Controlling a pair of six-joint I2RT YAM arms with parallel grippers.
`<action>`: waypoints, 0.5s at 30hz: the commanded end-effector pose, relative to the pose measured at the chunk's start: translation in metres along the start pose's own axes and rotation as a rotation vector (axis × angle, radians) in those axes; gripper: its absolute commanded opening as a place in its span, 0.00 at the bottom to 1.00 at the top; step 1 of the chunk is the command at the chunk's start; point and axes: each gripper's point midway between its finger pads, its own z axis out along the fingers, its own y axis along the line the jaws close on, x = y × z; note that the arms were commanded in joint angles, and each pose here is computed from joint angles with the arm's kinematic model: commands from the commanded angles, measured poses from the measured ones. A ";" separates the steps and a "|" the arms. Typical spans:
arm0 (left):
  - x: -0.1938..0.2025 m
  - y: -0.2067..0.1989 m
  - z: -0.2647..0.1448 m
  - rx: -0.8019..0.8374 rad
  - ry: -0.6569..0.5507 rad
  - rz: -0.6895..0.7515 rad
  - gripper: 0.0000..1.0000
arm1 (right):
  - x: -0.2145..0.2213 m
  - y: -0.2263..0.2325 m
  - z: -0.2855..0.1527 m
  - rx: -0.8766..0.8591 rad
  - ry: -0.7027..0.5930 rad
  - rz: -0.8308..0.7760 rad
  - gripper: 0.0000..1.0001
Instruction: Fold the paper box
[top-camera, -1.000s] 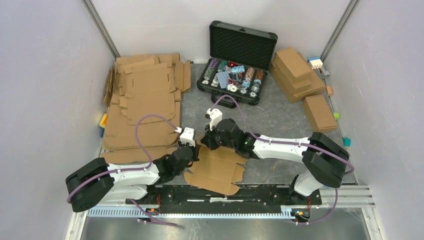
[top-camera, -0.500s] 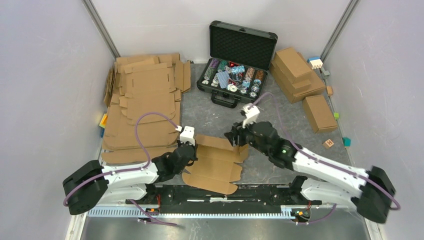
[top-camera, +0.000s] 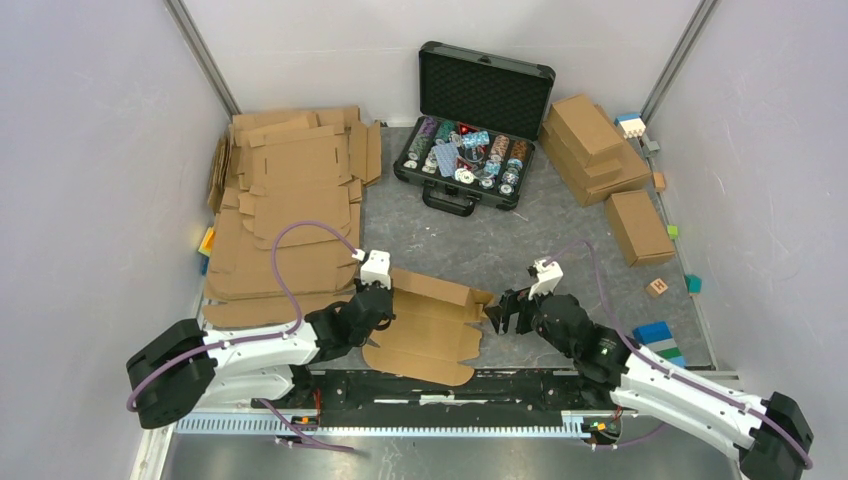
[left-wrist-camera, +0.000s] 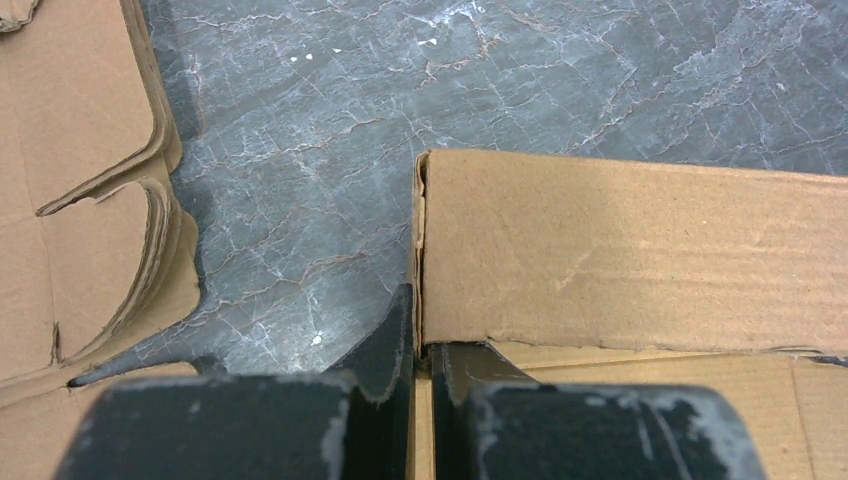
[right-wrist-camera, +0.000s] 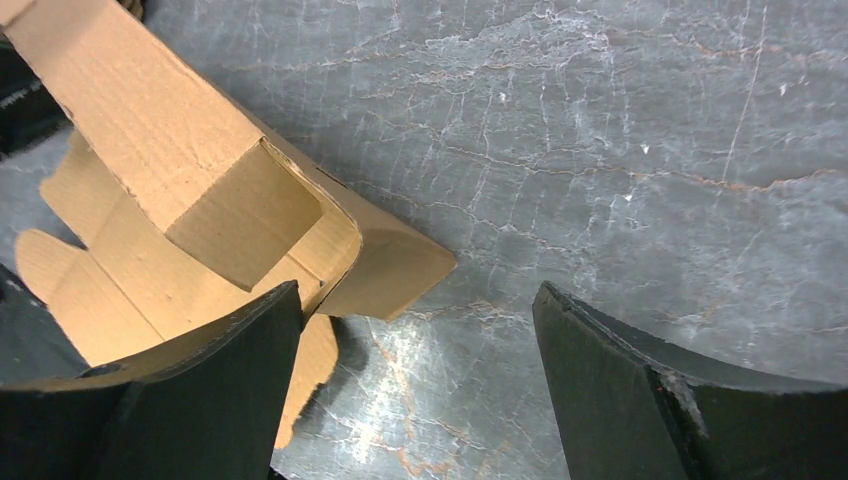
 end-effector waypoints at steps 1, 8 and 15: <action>-0.011 -0.003 0.001 -0.025 -0.030 -0.084 0.02 | 0.038 -0.019 0.002 0.057 0.058 0.075 0.90; -0.010 -0.001 0.000 -0.033 -0.025 -0.081 0.02 | 0.035 -0.024 0.001 0.058 0.005 0.087 0.90; -0.012 -0.001 0.000 -0.044 -0.015 -0.075 0.02 | 0.014 -0.025 -0.011 0.077 -0.022 0.047 0.98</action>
